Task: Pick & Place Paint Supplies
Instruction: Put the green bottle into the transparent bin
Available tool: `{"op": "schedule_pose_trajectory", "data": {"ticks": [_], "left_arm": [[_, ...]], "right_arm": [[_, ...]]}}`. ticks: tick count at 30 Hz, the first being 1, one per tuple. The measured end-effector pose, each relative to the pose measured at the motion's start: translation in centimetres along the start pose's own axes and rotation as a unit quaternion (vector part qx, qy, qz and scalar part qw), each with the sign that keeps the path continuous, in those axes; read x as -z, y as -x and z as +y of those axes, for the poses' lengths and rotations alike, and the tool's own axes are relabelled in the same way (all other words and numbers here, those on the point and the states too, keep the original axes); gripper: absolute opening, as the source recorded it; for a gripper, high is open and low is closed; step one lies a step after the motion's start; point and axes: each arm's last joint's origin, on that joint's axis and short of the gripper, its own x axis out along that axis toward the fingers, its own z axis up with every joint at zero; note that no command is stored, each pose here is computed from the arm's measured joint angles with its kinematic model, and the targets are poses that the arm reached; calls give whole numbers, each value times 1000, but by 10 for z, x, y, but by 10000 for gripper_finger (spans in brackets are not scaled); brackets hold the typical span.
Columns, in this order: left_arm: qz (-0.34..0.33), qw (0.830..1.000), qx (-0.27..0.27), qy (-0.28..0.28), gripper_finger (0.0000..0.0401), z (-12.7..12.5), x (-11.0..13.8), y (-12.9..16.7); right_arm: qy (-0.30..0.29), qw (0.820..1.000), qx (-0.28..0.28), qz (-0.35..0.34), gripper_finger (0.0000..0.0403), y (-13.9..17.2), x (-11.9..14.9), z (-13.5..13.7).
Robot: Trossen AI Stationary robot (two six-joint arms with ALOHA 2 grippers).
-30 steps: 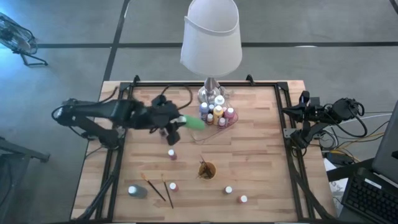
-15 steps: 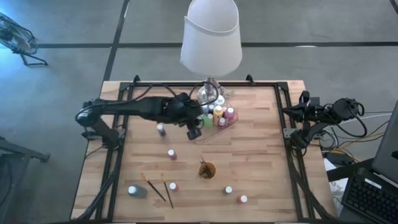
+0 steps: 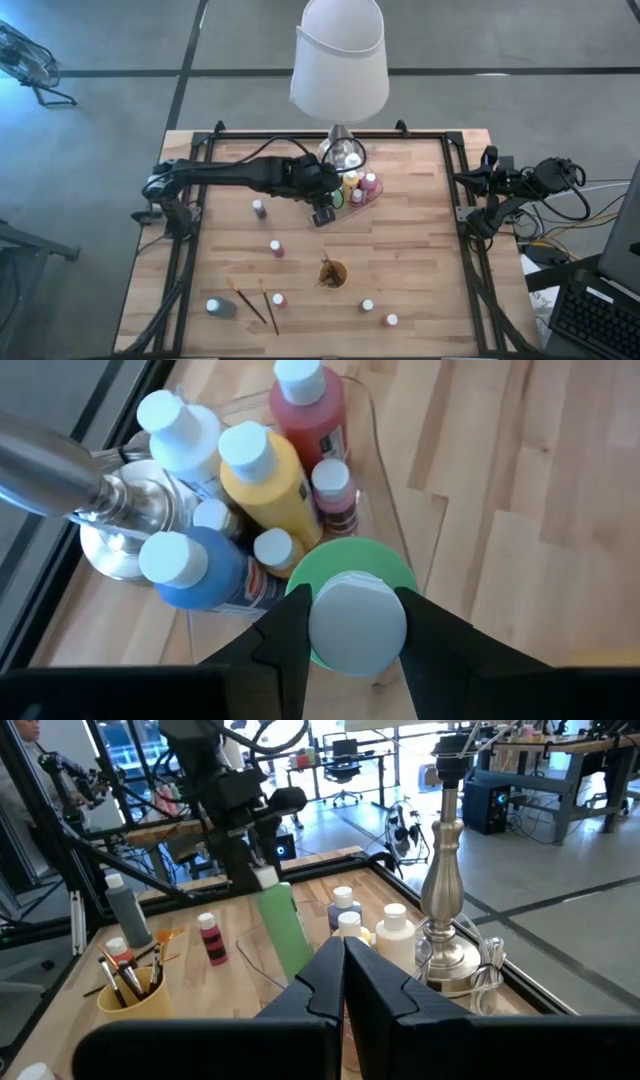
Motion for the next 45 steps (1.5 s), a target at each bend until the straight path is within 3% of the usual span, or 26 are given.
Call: {"op": "schedule_pose_trajectory", "data": {"ticks": [22,45], "left_arm": [[31,999,26,-9,131,17,-3,-55],[12,998,58,-30,140,28,-10,-86]], "right_arm": [[0,1000,0,0,8,0,0,0],[0,1000,0,0,8,0,0,0]]}}
